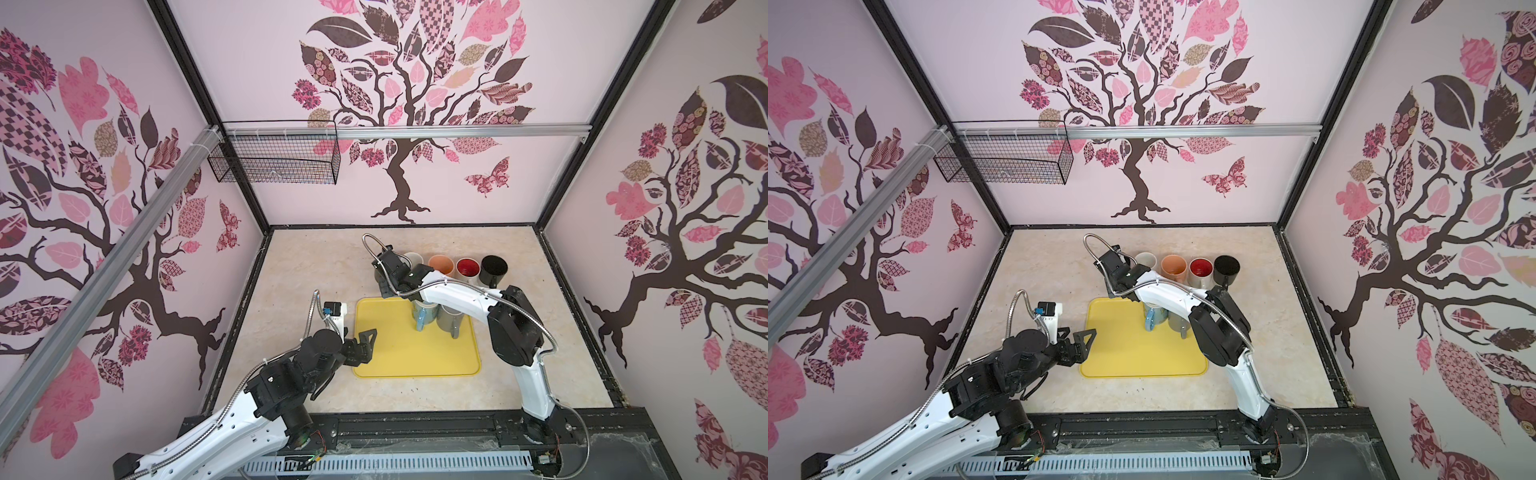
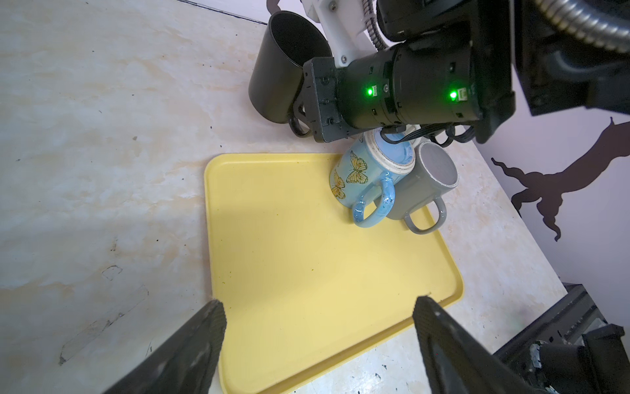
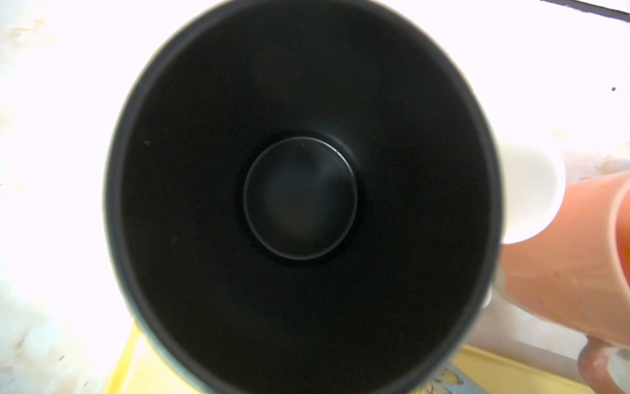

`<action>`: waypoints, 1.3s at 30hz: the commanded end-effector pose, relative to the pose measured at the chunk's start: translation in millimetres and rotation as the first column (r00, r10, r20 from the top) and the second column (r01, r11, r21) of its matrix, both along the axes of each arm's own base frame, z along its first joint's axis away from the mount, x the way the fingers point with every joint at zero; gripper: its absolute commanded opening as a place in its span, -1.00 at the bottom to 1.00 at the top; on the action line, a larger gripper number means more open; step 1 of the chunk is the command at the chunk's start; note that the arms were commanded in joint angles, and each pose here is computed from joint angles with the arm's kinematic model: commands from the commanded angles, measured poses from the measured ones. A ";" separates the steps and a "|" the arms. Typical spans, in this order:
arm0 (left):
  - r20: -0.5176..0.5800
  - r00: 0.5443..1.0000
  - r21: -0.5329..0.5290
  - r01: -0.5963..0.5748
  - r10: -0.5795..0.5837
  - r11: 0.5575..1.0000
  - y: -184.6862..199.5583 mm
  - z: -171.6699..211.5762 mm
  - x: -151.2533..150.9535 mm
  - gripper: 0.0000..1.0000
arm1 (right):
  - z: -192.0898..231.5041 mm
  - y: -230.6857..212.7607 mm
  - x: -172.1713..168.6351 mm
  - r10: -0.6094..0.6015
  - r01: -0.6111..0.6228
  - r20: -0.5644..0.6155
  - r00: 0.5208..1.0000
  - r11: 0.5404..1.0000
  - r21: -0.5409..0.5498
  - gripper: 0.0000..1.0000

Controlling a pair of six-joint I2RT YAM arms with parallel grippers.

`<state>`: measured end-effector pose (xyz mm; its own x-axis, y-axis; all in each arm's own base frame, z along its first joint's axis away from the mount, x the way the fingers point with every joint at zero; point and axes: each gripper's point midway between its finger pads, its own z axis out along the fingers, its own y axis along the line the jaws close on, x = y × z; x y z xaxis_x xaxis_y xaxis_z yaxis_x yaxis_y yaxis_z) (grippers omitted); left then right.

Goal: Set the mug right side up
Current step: 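Carry the black mug beyond the tray and lower it upright beside the white mug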

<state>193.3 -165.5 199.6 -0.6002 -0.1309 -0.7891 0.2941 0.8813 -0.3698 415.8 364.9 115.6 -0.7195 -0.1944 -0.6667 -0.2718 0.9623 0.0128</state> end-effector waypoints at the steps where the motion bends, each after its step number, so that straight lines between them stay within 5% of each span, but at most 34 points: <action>1: -0.014 1.000 0.023 -0.008 0.008 1.000 1.4 -10.0 0.2 0.78 | 17.0 7.9 26.0 -0.053 0.047 0.079 0.995 0.996 0.070 -1.00; 39: -0.005 0.999 0.035 -0.033 0.034 0.999 20.6 -11.5 -8.0 0.80 | -28.3 9.2 43.9 -0.124 0.125 0.035 0.992 0.992 -0.014 -0.93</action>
<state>185.4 -150.2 196.4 -0.5994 -0.1316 -0.7896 0.2786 0.8904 -0.3600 443.0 370.3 67.1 -0.7615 -0.1696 -0.6256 -0.1936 0.9806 -0.0302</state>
